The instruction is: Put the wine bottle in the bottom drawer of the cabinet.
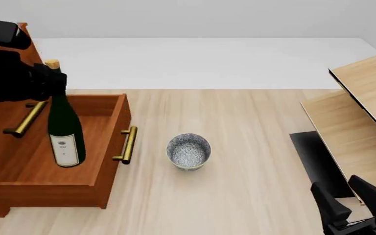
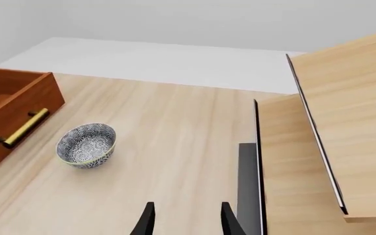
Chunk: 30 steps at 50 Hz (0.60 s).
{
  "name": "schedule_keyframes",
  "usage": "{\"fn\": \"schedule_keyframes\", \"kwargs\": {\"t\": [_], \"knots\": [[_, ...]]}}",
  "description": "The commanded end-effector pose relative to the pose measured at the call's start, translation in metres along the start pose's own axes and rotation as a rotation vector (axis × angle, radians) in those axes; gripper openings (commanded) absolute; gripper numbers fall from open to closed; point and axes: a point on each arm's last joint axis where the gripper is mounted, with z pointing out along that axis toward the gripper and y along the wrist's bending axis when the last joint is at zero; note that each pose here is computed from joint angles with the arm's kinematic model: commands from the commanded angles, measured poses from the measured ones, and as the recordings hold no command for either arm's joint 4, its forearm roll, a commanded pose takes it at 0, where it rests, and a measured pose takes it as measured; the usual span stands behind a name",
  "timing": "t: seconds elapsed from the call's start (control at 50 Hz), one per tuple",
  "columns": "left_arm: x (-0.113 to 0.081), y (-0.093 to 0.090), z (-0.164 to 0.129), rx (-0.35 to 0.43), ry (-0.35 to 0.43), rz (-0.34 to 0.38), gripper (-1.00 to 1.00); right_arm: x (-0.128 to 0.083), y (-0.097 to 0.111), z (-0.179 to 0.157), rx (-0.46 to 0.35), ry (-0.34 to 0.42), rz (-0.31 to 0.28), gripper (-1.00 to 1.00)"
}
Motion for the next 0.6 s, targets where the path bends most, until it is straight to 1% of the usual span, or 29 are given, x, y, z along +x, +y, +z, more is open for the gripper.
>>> {"fn": "schedule_keyframes", "kwargs": {"t": [0.02, 0.24, 0.42, 0.6], "knots": [[0.005, 0.003, 0.007, -0.013, 0.009, -0.027, -1.00, 0.000, 0.000, 0.000, -0.001, 0.003, -0.001, 1.00], [0.011, 0.003, 0.012, -0.012, 0.018, -0.035, -1.00, 0.000, 0.000, 0.001, -0.001, 0.005, -0.001, 1.00], [0.015, 0.005, 0.017, -0.021, 0.028, -0.058, -1.00, 0.000, 0.000, 0.001, -0.001, 0.005, -0.002, 1.00], [0.025, 0.002, 0.024, -0.013, 0.047, -0.073, -1.00, 0.000, 0.000, 0.001, 0.001, 0.006, -0.002, 1.00]]}}
